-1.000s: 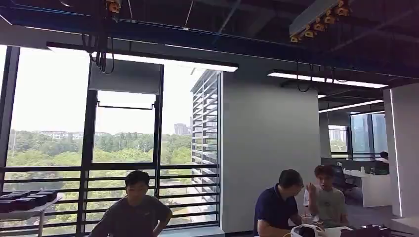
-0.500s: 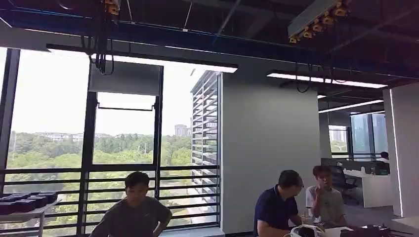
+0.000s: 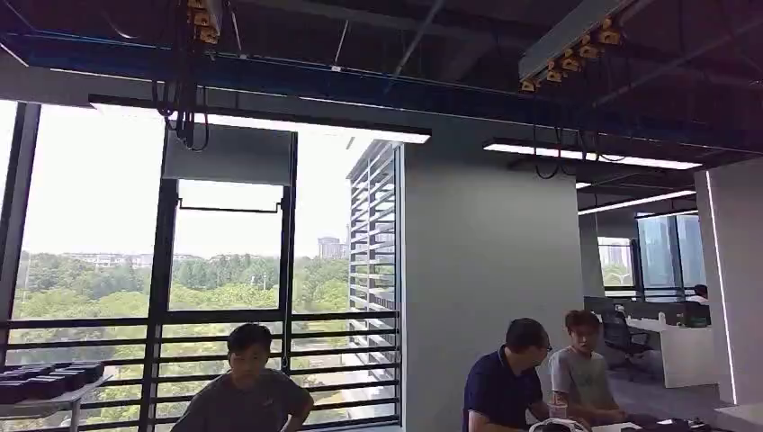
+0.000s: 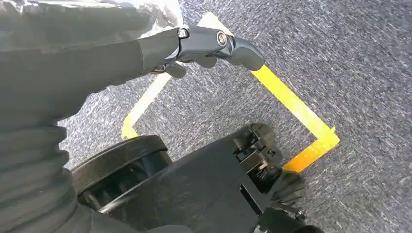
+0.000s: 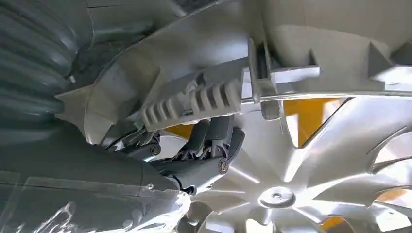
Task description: Take the parts from the cabinet and place them on the table.
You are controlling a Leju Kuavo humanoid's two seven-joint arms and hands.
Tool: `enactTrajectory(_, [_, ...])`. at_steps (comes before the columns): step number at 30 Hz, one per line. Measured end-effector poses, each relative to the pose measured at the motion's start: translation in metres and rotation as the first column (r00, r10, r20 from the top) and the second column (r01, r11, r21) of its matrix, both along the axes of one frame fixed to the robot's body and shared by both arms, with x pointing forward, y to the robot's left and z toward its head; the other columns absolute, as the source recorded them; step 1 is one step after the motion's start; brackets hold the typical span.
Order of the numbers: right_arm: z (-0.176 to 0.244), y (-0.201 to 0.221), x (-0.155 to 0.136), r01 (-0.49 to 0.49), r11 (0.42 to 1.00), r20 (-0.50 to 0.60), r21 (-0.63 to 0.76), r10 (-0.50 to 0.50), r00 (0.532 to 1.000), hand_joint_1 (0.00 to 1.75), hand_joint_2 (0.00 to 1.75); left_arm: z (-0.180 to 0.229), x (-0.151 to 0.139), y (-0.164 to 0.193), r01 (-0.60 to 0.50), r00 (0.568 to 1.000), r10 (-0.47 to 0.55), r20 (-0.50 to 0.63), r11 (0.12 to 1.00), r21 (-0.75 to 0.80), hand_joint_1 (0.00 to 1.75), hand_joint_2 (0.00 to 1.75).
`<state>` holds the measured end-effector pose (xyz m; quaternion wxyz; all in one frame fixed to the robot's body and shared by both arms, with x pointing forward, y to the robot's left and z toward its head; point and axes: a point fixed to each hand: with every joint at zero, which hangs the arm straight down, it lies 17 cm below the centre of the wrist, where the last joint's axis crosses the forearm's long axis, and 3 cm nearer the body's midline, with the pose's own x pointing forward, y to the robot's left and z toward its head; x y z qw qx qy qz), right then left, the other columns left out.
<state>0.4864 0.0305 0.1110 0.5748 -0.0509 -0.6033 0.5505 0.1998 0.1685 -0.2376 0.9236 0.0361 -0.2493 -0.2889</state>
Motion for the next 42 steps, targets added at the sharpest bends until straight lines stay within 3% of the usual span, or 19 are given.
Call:
enactTrajectory(10, [-0.009, 0.000, 0.015, 0.027, 0.985, 0.065, -0.170, -0.016, 0.998, 1.75, 1.75, 0.002, 0.007, -0.002, 0.009, 1.000, -0.009, 0.009, 1.000, -0.001, 0.00, 1.75])
enactTrajectory(18, [-0.031, -0.041, 0.035, 0.155, 0.901, 0.206, -0.404, -0.076, 0.976, 1.75, 1.75, 0.003, 0.005, -0.006, 0.035, 0.999, -0.035, 0.000, 0.999, -0.005, 0.00, 1.75])
enactTrajectory(27, [-0.030, -0.066, 0.050, 0.257, 0.860, 0.282, -0.440, -0.139, 0.949, 1.75, 1.75, 0.000, -0.004, -0.010, 0.041, 0.999, -0.041, -0.024, 0.999, -0.010, 0.00, 1.75])
enactTrajectory(32, [-0.015, -0.087, 0.066, 0.361, 0.826, 0.342, -0.432, -0.220, 0.914, 1.75, 1.75, 0.000, -0.006, -0.011, 0.040, 0.999, -0.041, -0.028, 0.999, -0.014, 0.00, 1.75])
enactTrajectory(37, [-0.001, -0.099, 0.080, 0.400, 0.817, 0.378, -0.416, -0.244, 0.893, 1.75, 1.75, 0.000, -0.004, -0.010, 0.028, 0.999, -0.029, -0.028, 0.999, -0.018, 0.00, 1.75])
enactTrajectory(38, [-0.001, -0.101, 0.080, 0.403, 0.815, 0.384, -0.416, -0.244, 0.890, 0.00, 0.00, 0.000, -0.004, -0.010, 0.028, 0.999, -0.029, -0.028, 0.999, -0.018, 0.00, 1.75])
enactTrajectory(42, [0.002, -0.104, 0.083, 0.411, 0.810, 0.395, -0.417, -0.246, 0.885, 0.00, 0.00, -0.003, -0.009, -0.006, 0.036, 0.999, -0.036, -0.039, 0.999, 0.011, 0.00, 1.75])
